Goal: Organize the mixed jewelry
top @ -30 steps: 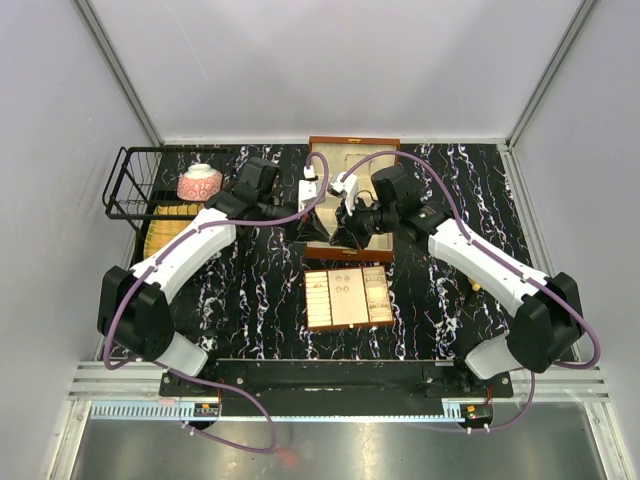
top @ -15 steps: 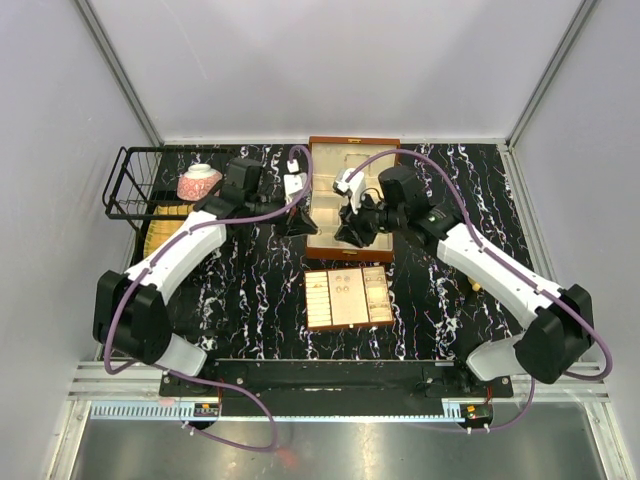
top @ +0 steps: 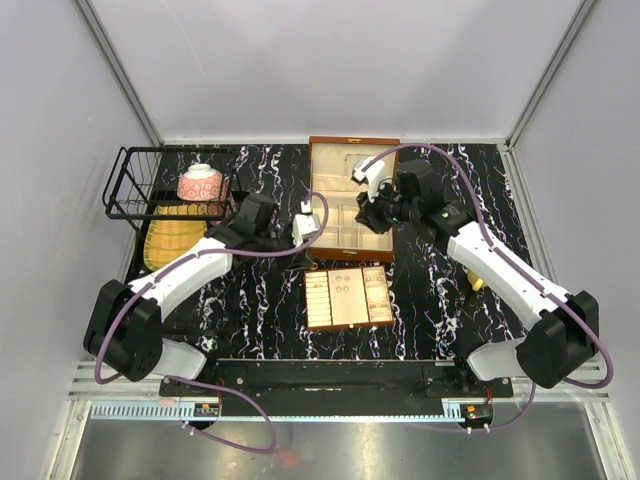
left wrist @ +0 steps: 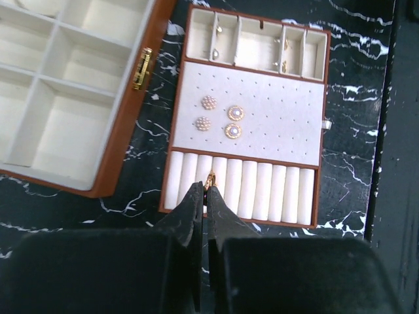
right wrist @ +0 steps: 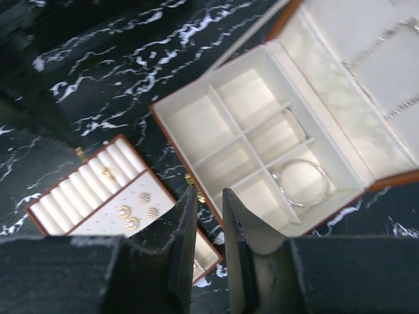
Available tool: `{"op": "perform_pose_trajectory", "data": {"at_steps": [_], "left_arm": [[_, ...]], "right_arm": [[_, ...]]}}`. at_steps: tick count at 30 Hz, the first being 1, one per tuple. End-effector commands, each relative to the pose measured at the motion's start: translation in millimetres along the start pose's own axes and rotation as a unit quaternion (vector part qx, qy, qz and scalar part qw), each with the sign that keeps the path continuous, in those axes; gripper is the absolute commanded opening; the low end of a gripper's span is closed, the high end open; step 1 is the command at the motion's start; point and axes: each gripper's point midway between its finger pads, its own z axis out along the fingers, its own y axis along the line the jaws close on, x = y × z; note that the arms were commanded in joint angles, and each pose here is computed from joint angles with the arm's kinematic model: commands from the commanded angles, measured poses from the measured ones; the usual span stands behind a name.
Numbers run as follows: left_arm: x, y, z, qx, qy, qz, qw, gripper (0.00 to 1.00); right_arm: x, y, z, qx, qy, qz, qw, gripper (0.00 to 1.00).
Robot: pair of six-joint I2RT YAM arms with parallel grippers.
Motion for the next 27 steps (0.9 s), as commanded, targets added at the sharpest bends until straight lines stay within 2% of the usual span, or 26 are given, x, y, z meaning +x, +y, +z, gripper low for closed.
{"op": "perform_pose_trajectory", "data": {"at_steps": [1,5,12,20,27], "left_arm": [[-1,2,8,-0.036,-0.003,0.051,0.998,0.00],[6,-6,18,-0.032,-0.005,0.049,0.998,0.00],[12,-13,28,-0.040,-0.026,0.063,0.997,0.00],[23,-24,34,-0.044,-0.058,0.067,0.995,0.00],[34,-30,44,-0.034,-0.059,0.060,0.996,0.00]], "right_arm": [[-12,-36,-17,0.060,-0.034,0.018,0.997,0.27],[-5,-58,-25,0.090,-0.037,0.036,0.995,0.27],[13,-68,-30,0.109,-0.030,0.046,0.993,0.27],[25,-72,-24,0.111,-0.020,0.051,0.992,0.27],[28,-73,-23,0.109,-0.017,0.053,0.992,0.27]]}}
